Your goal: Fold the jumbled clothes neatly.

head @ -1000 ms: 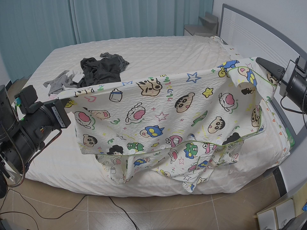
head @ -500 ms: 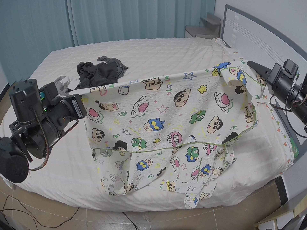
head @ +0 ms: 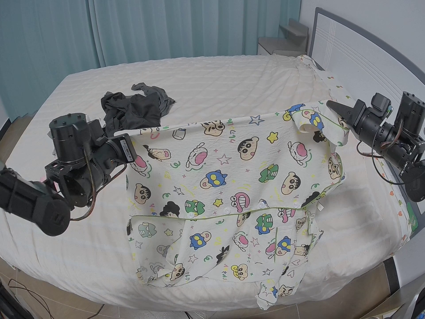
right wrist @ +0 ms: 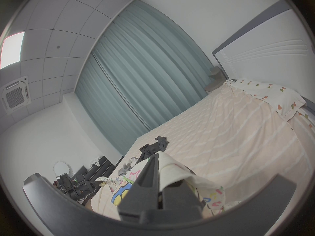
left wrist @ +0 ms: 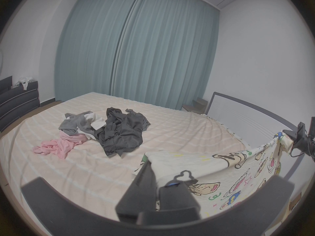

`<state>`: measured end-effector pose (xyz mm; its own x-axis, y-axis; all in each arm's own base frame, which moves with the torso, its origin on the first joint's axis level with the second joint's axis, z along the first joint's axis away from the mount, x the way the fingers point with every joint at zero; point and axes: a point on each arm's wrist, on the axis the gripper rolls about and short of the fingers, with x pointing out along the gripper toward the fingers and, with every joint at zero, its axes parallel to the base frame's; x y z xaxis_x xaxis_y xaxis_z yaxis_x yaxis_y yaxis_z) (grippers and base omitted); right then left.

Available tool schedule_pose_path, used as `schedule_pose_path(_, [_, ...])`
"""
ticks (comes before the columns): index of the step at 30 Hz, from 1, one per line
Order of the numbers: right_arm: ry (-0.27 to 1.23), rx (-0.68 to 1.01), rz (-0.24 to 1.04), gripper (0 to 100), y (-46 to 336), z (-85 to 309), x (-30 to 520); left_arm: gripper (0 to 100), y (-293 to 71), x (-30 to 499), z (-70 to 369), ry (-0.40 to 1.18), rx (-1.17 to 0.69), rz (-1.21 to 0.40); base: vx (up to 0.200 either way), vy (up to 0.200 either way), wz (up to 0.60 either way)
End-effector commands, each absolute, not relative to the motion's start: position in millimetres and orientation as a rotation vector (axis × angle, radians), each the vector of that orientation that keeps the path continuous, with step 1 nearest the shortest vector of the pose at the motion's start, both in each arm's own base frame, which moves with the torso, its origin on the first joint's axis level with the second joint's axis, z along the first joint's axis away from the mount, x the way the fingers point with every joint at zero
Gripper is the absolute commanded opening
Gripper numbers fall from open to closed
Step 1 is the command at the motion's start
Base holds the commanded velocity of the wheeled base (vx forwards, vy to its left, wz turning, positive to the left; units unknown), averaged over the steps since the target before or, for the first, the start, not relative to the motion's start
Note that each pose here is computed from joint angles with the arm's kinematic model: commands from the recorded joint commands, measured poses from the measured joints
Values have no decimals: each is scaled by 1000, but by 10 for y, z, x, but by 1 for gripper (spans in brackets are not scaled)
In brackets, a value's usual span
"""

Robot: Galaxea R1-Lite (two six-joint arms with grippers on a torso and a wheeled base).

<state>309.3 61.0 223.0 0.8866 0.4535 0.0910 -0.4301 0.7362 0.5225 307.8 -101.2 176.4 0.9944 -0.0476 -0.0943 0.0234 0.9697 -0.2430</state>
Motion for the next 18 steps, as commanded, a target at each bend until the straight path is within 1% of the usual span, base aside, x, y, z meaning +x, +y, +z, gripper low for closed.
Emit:
schedule_pose_path(1, [99, 570, 440, 0, 598, 1957, 3482, 0, -1039, 3552, 1430, 152, -244, 15, 0, 0, 0])
schedule_pose_path(6, [117, 573, 421, 0, 608, 1771, 3820, 0, -1047, 3934, 1242, 152, -245, 42, 0, 0, 0])
schedule_pose_path(8, [118, 575, 419, 0, 612, 1752, 3852, 0, -1049, 3966, 1221, 153, -245, 44, 0, 0, 0])
schedule_pose_path(9, [130, 574, 412, 0, 633, 1614, 4044, 0, -1082, 4159, 1114, 152, -243, 50, 0, 0, 0])
schedule_pose_path(10, [130, 574, 412, 0, 633, 1614, 4044, 0, -1082, 4159, 1114, 152, -243, 50, 0, 0, 0])
schedule_pose_path(11, [142, 576, 396, 0, 642, 1489, 4177, 0, -1116, 4306, 1017, 159, -243, 53, 0, 0, 0])
schedule_pose_path(18, [125, 579, 346, 0, 553, 1238, 4603, 0, -1200, 4669, 764, 194, -237, 63, 0, 0, 0])
